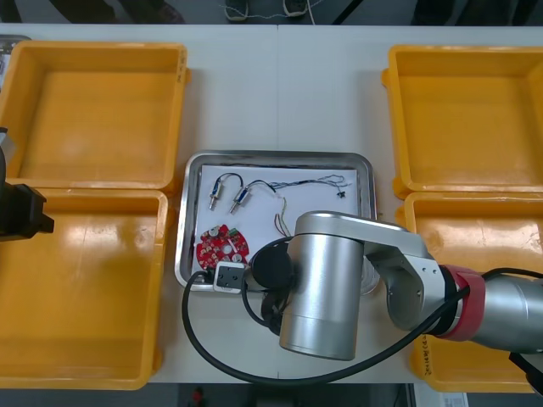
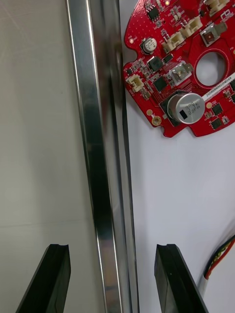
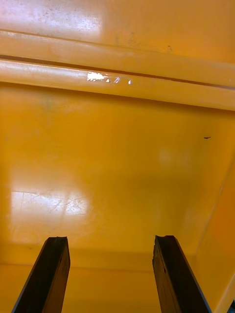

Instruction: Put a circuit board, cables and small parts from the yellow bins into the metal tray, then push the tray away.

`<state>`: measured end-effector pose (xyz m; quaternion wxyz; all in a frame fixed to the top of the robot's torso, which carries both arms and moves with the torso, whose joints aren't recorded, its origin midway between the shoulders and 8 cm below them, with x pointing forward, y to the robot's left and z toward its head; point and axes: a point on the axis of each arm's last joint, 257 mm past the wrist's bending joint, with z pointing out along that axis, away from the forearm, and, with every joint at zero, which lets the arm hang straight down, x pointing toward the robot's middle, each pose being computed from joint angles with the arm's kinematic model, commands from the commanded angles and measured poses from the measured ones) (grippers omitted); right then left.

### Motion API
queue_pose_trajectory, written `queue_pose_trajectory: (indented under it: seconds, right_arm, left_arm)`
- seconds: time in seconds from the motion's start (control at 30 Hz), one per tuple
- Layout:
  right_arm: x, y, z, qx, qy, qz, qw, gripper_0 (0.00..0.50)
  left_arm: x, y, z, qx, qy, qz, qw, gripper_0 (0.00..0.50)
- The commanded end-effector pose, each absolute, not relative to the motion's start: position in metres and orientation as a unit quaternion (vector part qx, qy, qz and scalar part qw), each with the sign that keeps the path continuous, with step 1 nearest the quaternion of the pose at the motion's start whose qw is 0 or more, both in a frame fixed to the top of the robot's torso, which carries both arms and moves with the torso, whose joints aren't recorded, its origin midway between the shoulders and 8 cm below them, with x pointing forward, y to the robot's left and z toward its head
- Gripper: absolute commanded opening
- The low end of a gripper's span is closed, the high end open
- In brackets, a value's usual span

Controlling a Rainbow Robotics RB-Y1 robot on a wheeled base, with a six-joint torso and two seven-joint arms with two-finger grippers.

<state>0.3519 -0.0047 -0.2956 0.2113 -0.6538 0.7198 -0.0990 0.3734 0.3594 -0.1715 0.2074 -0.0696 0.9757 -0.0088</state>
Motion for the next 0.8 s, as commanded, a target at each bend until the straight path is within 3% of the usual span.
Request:
queue_pose_trajectory:
  seconds: [0.03,0.6,0.67,0.73,0.8]
  right_arm:
    - [0.354,0.021,-0.289,-0.682,0.688,-0.102,0.229,0.500]
    - [0.362,0.020,-0.301,-0.683,0.684,-0.117,0.229,0.500]
    - [0.362,0.019,-0.301,-0.683,0.684,-0.119,0.227,0.409]
    - [0.362,0.017,-0.302,-0.682,0.686,-0.121,0.224,0.106]
    - [0.363,0.016,-0.302,-0.682,0.686,-0.123,0.224,0.000]
  left_arm:
    - [0.369,0.375,-0.157,-0.015,0.975,0.025,0.219,0.500]
    - [0.375,0.371,-0.155,-0.003,0.973,0.021,0.231,0.500]
    - [0.375,0.371,-0.155,-0.003,0.973,0.021,0.231,0.500]
    - [0.375,0.371,-0.155,-0.003,0.973,0.021,0.231,0.500]
    - [0.375,0.371,-0.155,-0.003,0.973,0.021,0.231,0.500]
